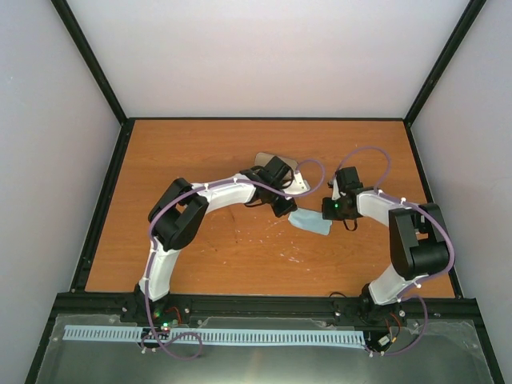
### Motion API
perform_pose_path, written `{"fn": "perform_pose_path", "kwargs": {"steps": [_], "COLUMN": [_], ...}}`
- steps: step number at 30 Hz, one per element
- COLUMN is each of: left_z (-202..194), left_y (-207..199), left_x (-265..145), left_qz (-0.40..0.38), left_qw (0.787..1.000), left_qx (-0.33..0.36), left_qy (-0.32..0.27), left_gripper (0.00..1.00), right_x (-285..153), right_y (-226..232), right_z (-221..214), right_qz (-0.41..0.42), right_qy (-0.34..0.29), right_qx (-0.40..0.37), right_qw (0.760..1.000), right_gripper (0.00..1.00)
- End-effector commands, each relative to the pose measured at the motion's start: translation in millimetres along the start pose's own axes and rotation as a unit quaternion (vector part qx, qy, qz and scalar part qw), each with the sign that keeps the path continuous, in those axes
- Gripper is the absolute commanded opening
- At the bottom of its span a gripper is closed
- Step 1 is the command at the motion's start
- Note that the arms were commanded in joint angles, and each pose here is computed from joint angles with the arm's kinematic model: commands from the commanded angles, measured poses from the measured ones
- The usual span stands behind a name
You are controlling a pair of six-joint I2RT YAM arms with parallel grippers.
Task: Organize the sunglasses
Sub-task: Pick up the glasses cleaning cloth from the center of the board.
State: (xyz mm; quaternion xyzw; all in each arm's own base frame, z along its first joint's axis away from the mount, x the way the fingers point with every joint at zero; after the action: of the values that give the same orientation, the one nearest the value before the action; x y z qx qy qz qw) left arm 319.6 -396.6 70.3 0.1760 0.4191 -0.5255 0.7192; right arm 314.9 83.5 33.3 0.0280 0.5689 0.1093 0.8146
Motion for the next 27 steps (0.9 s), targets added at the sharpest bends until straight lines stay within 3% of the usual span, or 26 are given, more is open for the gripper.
{"fn": "perform_pose_path", "kwargs": {"steps": [1, 15, 27], "left_z": [9.2, 11.3, 12.1], "left_y": [4.2, 26.8, 59.6], "left_x": [-0.8, -13.3, -32.7], "left_qz": [-0.004, 0.017, 0.044], "left_qw": [1.000, 1.000, 0.998], "left_qx": [-0.008, -0.016, -0.031], "left_qy": [-0.010, -0.019, -0.034], "left_gripper": [0.01, 0.01, 0.00], "right_x": [12.1, -15.6, -10.0], "right_y": [5.6, 22.9, 42.4], "right_z": [-17.8, 33.9, 70.5], "right_qz": [0.016, 0.049, 0.071], "right_qy": [0.040, -0.037, -0.048], "right_qx": [0.002, 0.001, -0.016], "right_qw": [0.999, 0.998, 0.996], "right_gripper": [0.03, 0.03, 0.03]}}
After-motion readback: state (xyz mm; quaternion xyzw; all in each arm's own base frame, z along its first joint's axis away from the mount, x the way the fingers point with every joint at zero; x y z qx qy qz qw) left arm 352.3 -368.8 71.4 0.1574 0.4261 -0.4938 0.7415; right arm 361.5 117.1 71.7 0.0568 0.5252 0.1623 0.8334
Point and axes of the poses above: each gripper's point midway between its finger pads, its own x axis out along the fingers, its own y axis along the line the jaws close on, z = x × y, the point moved 2 cm from there along -x, back along the fingers, and after that the axes turned 5 degrees about -x, right-handed, at the moved point
